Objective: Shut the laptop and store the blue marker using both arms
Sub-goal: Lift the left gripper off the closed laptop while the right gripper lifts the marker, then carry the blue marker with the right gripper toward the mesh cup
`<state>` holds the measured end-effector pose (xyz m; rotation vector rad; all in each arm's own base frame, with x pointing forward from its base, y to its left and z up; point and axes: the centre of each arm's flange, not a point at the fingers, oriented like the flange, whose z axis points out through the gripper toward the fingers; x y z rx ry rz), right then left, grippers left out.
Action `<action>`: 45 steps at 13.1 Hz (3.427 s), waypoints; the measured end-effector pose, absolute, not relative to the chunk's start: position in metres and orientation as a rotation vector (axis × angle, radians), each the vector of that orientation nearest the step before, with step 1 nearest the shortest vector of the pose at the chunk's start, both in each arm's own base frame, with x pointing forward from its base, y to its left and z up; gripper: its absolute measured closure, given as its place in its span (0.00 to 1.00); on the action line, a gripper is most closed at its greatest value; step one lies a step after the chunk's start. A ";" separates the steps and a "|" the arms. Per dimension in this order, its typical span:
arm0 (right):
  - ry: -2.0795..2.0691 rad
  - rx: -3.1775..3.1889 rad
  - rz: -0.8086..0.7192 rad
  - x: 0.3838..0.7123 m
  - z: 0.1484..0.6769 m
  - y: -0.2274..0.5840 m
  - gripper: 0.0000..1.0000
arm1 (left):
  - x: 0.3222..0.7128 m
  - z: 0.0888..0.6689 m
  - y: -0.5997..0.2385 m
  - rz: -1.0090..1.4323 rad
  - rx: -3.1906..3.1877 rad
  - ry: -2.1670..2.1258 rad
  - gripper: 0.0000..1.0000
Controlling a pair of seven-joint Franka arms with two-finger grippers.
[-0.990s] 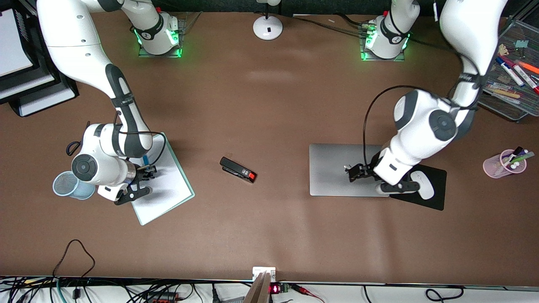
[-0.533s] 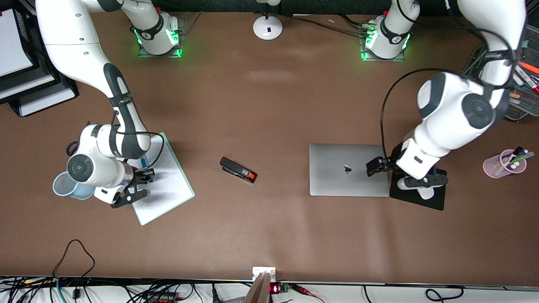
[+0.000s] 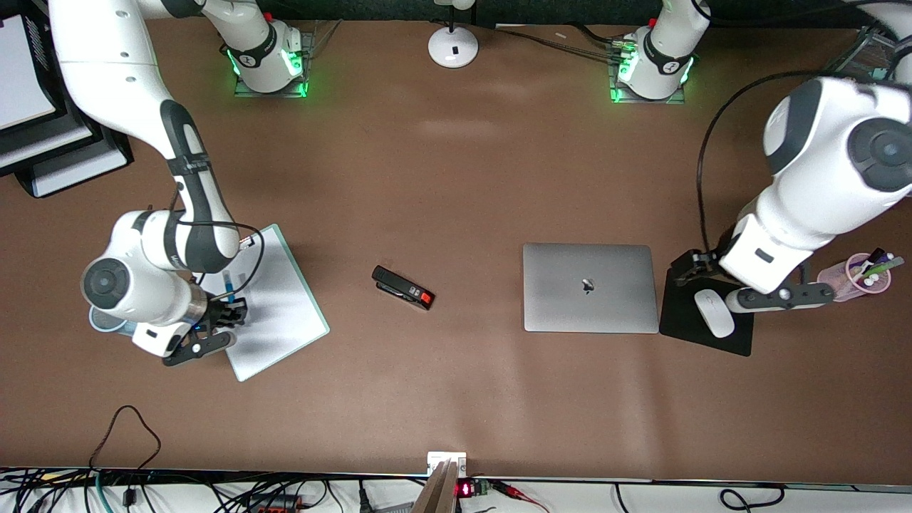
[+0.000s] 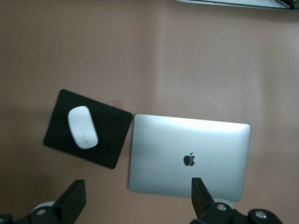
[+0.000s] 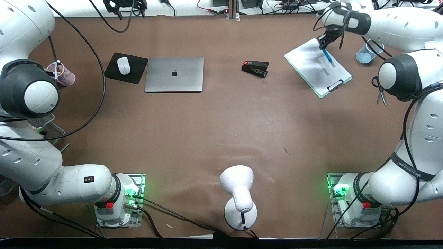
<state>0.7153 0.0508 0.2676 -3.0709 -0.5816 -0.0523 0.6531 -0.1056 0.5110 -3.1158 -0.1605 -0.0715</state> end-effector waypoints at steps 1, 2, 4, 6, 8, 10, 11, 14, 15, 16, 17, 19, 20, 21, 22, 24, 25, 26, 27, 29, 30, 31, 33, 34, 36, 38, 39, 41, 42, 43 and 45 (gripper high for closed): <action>-0.582 -3.071 -0.097 0.718 0.287 0.051 0.82 | 0.652 0.523 -0.103 -0.049 -3.109 -0.140 0.00; -0.587 -3.069 -0.147 0.720 0.309 0.051 0.82 | 0.649 0.532 -0.100 -0.025 -3.104 -0.105 0.00; -0.643 -3.055 -0.249 0.721 0.355 0.050 0.82 | 0.644 0.552 -0.089 -0.026 -3.097 -0.052 0.00; -0.745 -3.027 -0.347 0.719 0.400 0.047 0.82 | 0.634 0.574 -0.071 -0.029 -3.084 -0.005 0.00; -0.859 -3.000 -0.422 0.714 0.437 0.039 0.82 | 0.622 0.597 -0.058 -0.056 -3.070 0.033 0.00; -0.975 -2.970 -0.465 0.711 0.458 0.020 0.82 | 0.610 0.616 -0.054 -0.084 -3.057 0.047 0.00; -1.028 -2.948 -0.487 0.709 0.465 0.012 0.82 | 0.604 0.621 -0.053 -0.090 -3.057 0.043 0.00; -1.180 -2.873 -0.544 0.704 0.487 -0.009 0.82 | 0.592 0.629 -0.044 -0.092 -3.079 0.008 0.00; -1.203 -2.826 -0.548 0.700 0.492 -0.018 0.82 | 0.590 0.630 -0.043 -0.093 -3.079 0.002 0.00; -1.215 -2.775 -0.553 0.696 0.495 -0.031 0.82 | 0.587 0.632 -0.043 -0.095 -3.078 0.001 0.00; -1.241 -2.722 -0.564 0.693 0.495 -0.047 0.82 | 0.585 0.634 -0.044 -0.098 -3.077 0.001 0.00; -1.328 -2.622 -0.610 0.688 0.492 -0.078 0.82 | 0.581 0.638 -0.046 -0.107 -3.075 0.004 0.00; -1.375 -2.568 -0.636 0.686 0.490 -0.090 0.82 | 0.579 0.639 -0.047 -0.106 -3.076 0.005 0.00; -1.415 -2.506 -0.660 0.683 0.487 -0.101 0.82 | 0.578 0.639 -0.048 -0.105 -3.080 0.006 0.00; -1.445 -2.442 -0.686 0.679 0.483 -0.110 0.82 | 0.576 0.639 -0.049 -0.104 -3.082 0.007 0.00; -1.483 -2.355 -0.713 0.673 0.475 -0.129 0.82 | 0.575 0.641 -0.050 -0.108 -3.084 0.007 0.00; -1.495 -2.329 -0.711 0.670 0.470 -0.138 0.82 | 0.574 0.642 -0.050 -0.110 -3.084 0.007 0.00; -1.504 -2.311 -0.705 0.667 0.467 -0.144 0.82 | 0.573 0.642 -0.050 -0.111 -3.084 0.007 0.00; -1.508 -2.297 -0.696 0.665 0.465 -0.147 0.82 | 0.573 0.643 -0.050 -0.112 -3.084 0.007 0.00; -1.522 -2.279 -0.691 0.662 0.463 -0.154 0.82 | 0.573 0.643 -0.050 -0.112 -3.084 0.006 0.00; -1.527 -2.275 -0.691 0.661 0.460 -0.158 0.82 | 0.573 0.643 -0.050 -0.112 -3.084 0.006 0.00; -1.520 -2.273 -0.690 0.660 0.456 -0.163 0.82 | 0.573 0.643 -0.050 -0.112 -3.084 0.006 0.00; -1.505 -2.248 -0.695 0.663 0.435 -0.167 0.82 | 0.573 0.643 -0.050 -0.112 -3.084 0.006 0.00; -1.505 -2.223 -0.708 0.665 0.424 -0.167 0.82 | 0.573 0.643 -0.050 -0.113 -3.084 0.006 0.00; -1.506 -2.187 -0.736 0.667 0.407 -0.171 0.82 | 0.572 0.644 -0.050 -0.115 -3.084 0.006 0.00; -1.519 -2.163 -0.745 0.663 0.405 -0.179 0.82 | 0.572 0.644 -0.050 -0.114 -3.084 0.006 0.00; -1.529 -2.154 -0.752 0.662 0.405 -0.182 0.82 | 0.572 0.644 -0.050 -0.114 -3.084 0.005 0.00; -1.531 -2.126 -0.822 0.661 0.408 -0.190 0.82 | 0.572 0.644 -0.050 -0.114 -3.084 0.004 0.00; -1.537 -2.110 -0.859 0.660 0.408 -0.195 0.82 | 0.572 0.644 -0.050 -0.114 -3.085 0.004 0.00; -1.538 -2.104 -0.872 0.659 0.407 -0.200 0.82 | 0.572 0.644 -0.050 -0.114 -3.085 0.004 0.00; -1.540 -2.100 -0.872 0.657 0.396 -0.210 0.82 | 0.572 0.644 -0.049 -0.115 -3.085 0.003 0.00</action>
